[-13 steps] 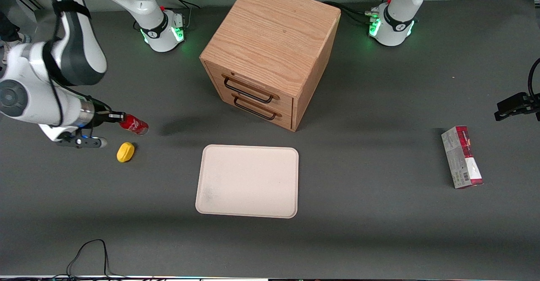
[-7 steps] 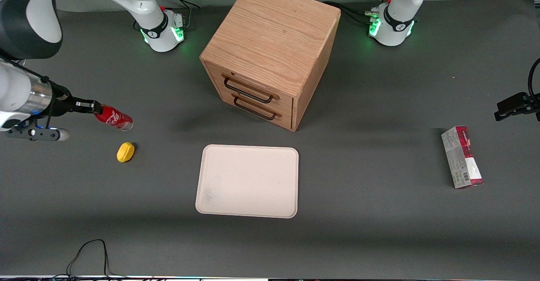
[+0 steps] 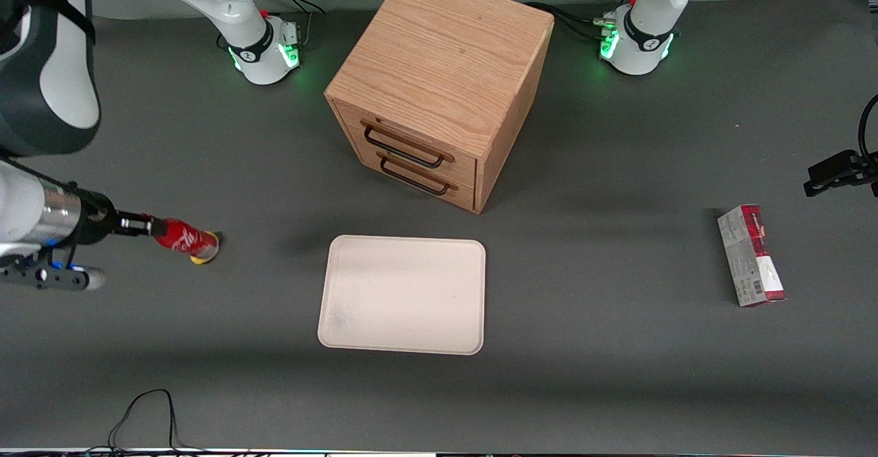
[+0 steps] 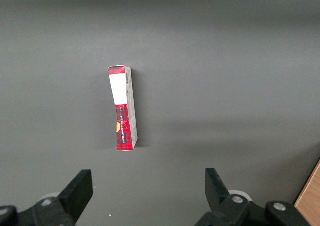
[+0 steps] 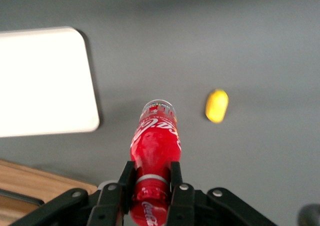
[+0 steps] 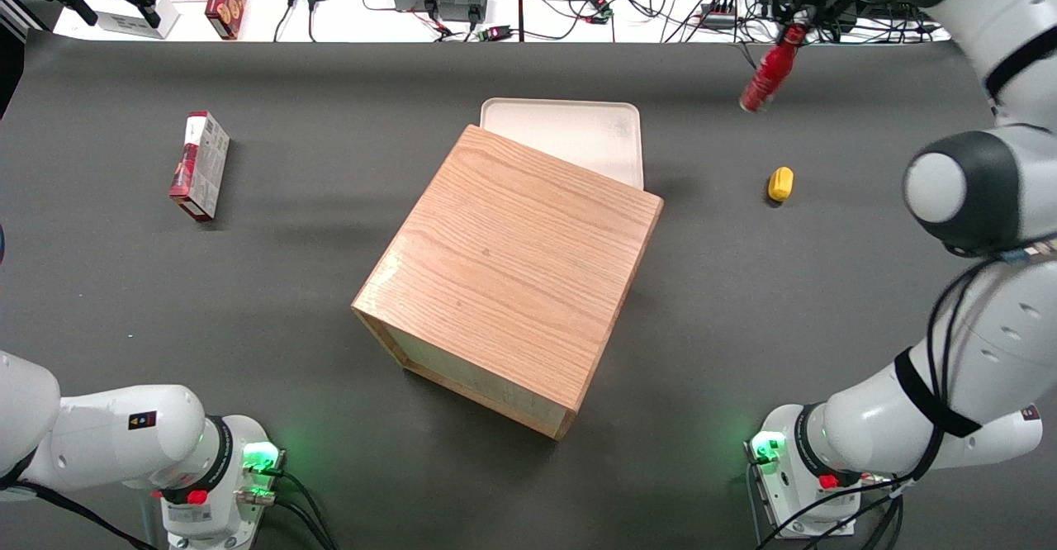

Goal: Place coke bottle on tray
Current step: 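Lift the bottle and carry it toward the white tray, then lower the bottle upright onto the tray's rim area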

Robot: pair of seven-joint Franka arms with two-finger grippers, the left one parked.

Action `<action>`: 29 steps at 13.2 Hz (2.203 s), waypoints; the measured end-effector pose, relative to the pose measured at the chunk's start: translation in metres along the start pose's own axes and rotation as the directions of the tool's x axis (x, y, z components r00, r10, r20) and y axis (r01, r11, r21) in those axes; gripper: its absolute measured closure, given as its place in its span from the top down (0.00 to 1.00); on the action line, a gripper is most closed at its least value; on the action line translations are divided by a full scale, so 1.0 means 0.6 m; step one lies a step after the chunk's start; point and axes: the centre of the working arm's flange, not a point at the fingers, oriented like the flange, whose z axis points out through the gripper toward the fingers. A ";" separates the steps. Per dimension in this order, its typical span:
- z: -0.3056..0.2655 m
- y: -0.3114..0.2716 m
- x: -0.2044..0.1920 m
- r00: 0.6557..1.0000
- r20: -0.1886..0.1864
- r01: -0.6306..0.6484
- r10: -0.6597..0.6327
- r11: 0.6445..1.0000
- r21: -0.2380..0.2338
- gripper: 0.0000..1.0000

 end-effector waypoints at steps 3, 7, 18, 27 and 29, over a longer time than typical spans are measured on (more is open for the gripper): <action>0.058 -0.075 0.063 0.999 -0.053 0.008 -0.007 1.000 0.013 0.32; 0.130 -0.163 0.104 0.992 -0.127 0.003 0.002 0.999 0.036 0.32; 0.231 -0.287 0.102 0.989 -0.121 -0.080 0.086 0.996 0.050 0.32; 0.311 -0.327 0.104 0.991 -0.085 -0.097 0.100 0.995 0.030 0.32; 0.320 -0.327 0.106 0.992 -0.081 -0.098 0.100 0.995 0.027 0.33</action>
